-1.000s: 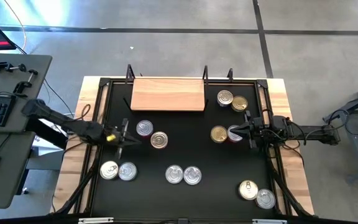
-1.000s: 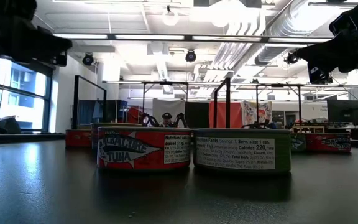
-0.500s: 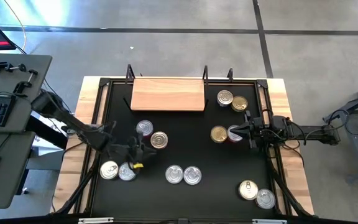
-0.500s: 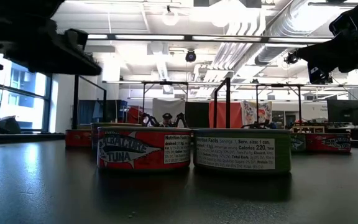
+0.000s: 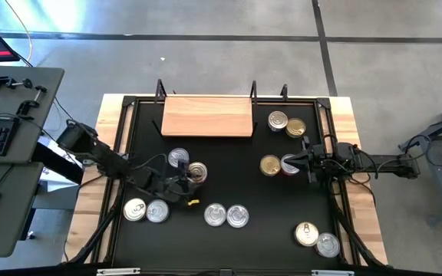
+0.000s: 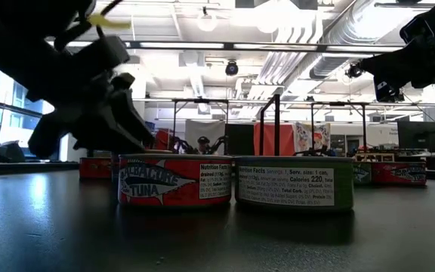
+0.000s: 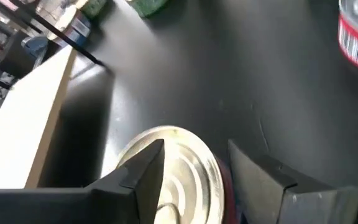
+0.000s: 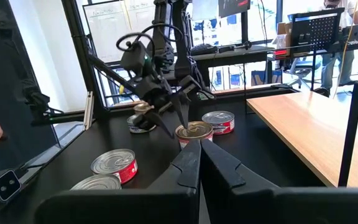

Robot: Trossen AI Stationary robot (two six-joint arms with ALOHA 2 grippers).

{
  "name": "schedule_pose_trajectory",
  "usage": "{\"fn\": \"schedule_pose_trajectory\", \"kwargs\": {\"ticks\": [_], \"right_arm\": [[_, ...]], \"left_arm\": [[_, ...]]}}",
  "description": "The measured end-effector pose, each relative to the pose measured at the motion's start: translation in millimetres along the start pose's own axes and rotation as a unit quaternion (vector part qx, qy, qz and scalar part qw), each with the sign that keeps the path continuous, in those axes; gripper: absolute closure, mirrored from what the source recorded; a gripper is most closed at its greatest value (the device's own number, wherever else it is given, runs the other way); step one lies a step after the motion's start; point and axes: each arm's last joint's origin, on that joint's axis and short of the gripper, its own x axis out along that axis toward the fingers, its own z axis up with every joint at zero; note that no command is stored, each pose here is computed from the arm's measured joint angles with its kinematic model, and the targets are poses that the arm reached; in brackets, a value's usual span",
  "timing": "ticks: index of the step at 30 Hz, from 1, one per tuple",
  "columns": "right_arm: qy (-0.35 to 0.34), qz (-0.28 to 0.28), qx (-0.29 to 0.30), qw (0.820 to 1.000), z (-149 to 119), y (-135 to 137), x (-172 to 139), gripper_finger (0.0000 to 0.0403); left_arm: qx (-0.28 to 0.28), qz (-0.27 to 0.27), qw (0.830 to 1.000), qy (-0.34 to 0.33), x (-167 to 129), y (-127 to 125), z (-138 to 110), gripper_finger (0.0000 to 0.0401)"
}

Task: Stack canned seafood by type on shelf
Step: Put the blue and pink tuna can on the shelf

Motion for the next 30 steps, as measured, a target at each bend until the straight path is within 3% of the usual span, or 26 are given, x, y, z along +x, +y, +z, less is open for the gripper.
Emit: {"fn": "schedule_pose_trajectory", "kwargs": {"ticks": [8, 16, 24, 30], "right_arm": [[0.000, 0.000, 0.000, 1.000, 0.0, 0.0, 0.0, 0.0402], [0.000, 0.000, 0.000, 1.000, 0.0, 0.0, 0.0, 0.0402], [0.000, 0.000, 0.000, 1.000, 0.1, 0.0, 0.0, 0.0402], [0.000, 0.000, 0.000, 1.000, 0.1, 0.0, 0.0, 0.0402]], "left_arm": [[0.031, 0.008, 0.998, 0.053, 15.3, -4.7, -1.3, 0.0317], [0.017, 0.002, 0.998, 0.066, 19.8, -4.7, 17.7, 0.0394], [-0.008, -0.037, 0.997, 0.071, 15.1, 1.6, 43.6, 0.0400], [-0.042, -0.037, 0.996, 0.064, 14.5, 3.6, 52.1, 0.0401]]}}
